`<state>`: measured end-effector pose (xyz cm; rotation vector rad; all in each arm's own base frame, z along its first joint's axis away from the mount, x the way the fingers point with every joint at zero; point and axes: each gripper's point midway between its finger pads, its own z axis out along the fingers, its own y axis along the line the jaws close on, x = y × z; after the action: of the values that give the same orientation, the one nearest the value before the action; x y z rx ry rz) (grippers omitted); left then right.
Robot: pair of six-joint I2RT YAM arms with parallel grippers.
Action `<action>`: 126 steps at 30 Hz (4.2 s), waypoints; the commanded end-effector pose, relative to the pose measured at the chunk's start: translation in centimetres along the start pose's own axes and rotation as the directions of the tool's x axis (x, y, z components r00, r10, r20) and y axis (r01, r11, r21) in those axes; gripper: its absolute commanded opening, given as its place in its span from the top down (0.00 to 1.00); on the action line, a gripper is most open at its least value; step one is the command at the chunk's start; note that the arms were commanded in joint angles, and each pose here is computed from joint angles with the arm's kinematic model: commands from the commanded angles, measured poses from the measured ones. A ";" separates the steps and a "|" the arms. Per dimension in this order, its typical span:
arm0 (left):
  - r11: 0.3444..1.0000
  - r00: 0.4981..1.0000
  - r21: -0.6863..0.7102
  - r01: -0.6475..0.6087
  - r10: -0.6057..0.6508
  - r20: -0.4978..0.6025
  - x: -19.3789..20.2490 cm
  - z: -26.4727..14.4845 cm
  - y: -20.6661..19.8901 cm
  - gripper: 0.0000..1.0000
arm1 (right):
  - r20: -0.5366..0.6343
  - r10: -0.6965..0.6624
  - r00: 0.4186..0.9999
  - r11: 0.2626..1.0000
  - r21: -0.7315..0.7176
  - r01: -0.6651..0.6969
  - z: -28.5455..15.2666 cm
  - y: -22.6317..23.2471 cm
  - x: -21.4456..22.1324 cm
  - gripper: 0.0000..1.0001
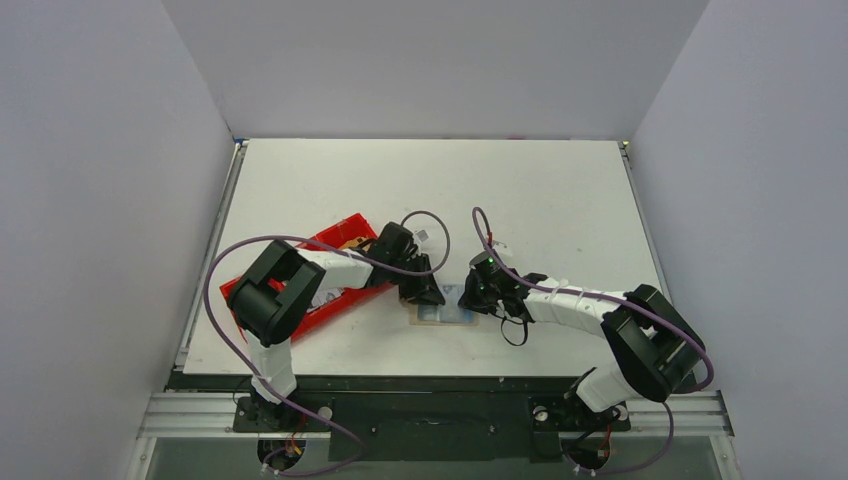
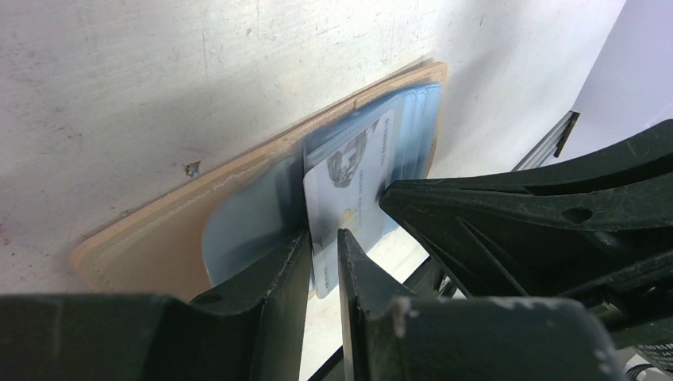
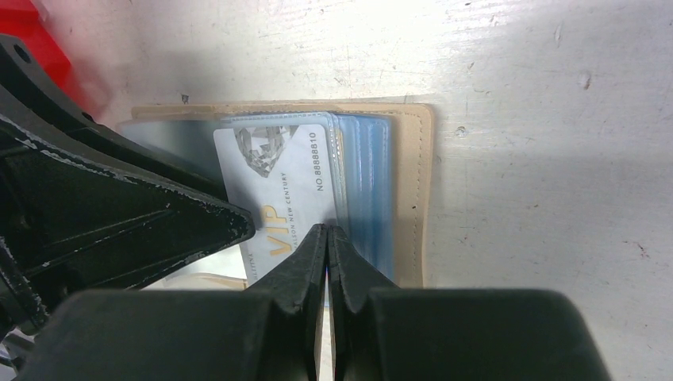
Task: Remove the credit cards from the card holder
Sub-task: Remove the credit card from the card holder.
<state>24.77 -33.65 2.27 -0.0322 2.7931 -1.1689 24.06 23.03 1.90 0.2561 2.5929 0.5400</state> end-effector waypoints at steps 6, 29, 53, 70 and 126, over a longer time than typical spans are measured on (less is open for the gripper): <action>0.993 0.998 0.116 -0.034 0.028 0.051 -1.0 -1.6 -2.7 0.83 | -0.042 -0.016 0.999 0.980 0.197 0.024 0.5 -5.6 2.0 1.00; 0.990 0.998 0.141 -0.030 0.022 0.060 -0.9 -2.0 -2.9 0.82 | -0.052 -0.018 0.998 0.974 0.225 0.030 0.5 -6.4 2.3 1.00; 0.990 0.998 0.142 -0.013 0.005 0.057 -0.9 -1.8 -2.4 1.00 | -0.059 -0.017 0.998 0.971 0.237 0.031 0.5 -6.8 2.5 1.00; 0.999 0.998 0.030 -0.015 0.013 0.064 -1.2 -2.5 0.5 1.00 | -0.061 -0.017 0.998 0.962 0.270 0.033 0.4 -7.5 2.5 1.00; 0.988 0.982 0.113 -0.102 0.083 0.168 -2.3 -10.1 -4.3 1.00 | 0.117 -0.025 0.993 0.984 -0.171 0.045 -5.5 4.2 -4.6 0.57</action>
<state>24.38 -28.17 7.47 -0.0159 2.7020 -1.0881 23.96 21.57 4.78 0.2264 2.5664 0.5170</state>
